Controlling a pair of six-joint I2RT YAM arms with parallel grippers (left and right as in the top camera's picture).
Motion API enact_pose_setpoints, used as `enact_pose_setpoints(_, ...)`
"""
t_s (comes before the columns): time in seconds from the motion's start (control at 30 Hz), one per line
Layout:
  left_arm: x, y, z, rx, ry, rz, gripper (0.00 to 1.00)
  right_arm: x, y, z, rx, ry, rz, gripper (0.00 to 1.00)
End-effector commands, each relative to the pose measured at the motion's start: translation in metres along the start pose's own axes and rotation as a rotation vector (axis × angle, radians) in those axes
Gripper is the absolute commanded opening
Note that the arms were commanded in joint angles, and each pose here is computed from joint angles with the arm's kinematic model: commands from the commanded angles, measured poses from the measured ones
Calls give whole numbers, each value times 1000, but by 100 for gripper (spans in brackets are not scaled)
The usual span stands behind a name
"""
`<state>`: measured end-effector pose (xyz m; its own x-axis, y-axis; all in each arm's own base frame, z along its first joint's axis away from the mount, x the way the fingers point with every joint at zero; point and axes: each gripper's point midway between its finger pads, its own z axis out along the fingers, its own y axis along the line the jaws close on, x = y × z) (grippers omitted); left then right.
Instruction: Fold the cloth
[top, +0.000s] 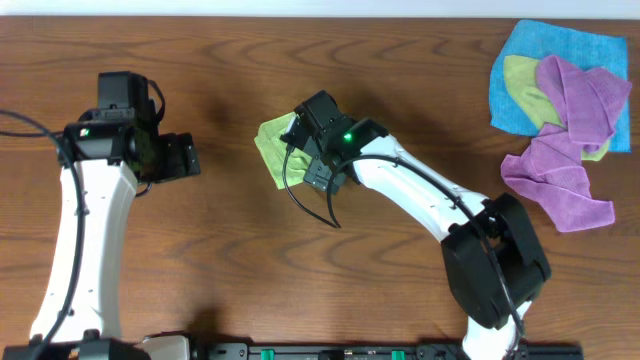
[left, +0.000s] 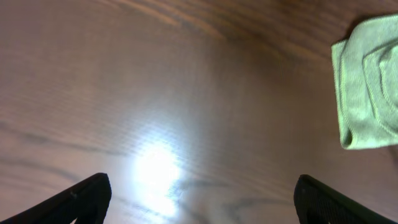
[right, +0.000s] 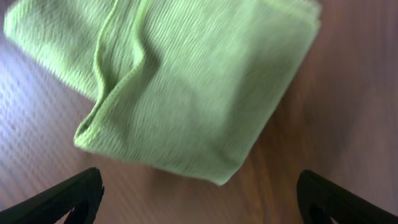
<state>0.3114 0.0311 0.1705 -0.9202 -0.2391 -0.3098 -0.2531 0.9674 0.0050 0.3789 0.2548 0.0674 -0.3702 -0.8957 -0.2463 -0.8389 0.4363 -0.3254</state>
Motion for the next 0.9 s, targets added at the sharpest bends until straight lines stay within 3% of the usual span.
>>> enact_pose_setpoints(0.0, 1, 10, -5, -51, 0, 28, 95, 9, 1, 0, -4, 37, -19, 99)
enact_pose_setpoints(0.1, 4, 11, -3, -52, 14, 29, 95, 18, 15, -3, -35, 82, -14, 96)
enact_pose_setpoints(0.33, 2, 10, -1, -50, 3, 29, 95, 1, 31, 12, -49, 8, -78, 91)
enact_pose_setpoints(0.47, 2, 10, -1, -50, 2, 28, 95, 7, 37, 17, -59, 23, -86, 81)
enact_pose_setpoints(0.57, -1, 10, -1, -48, -9, 27, 95, -1, 33, 18, -42, -10, -83, 59)
enact_pose_setpoints(0.87, -3, 9, 1, -47, -16, 27, 95, -11, 41, 24, -87, -57, -91, 61)
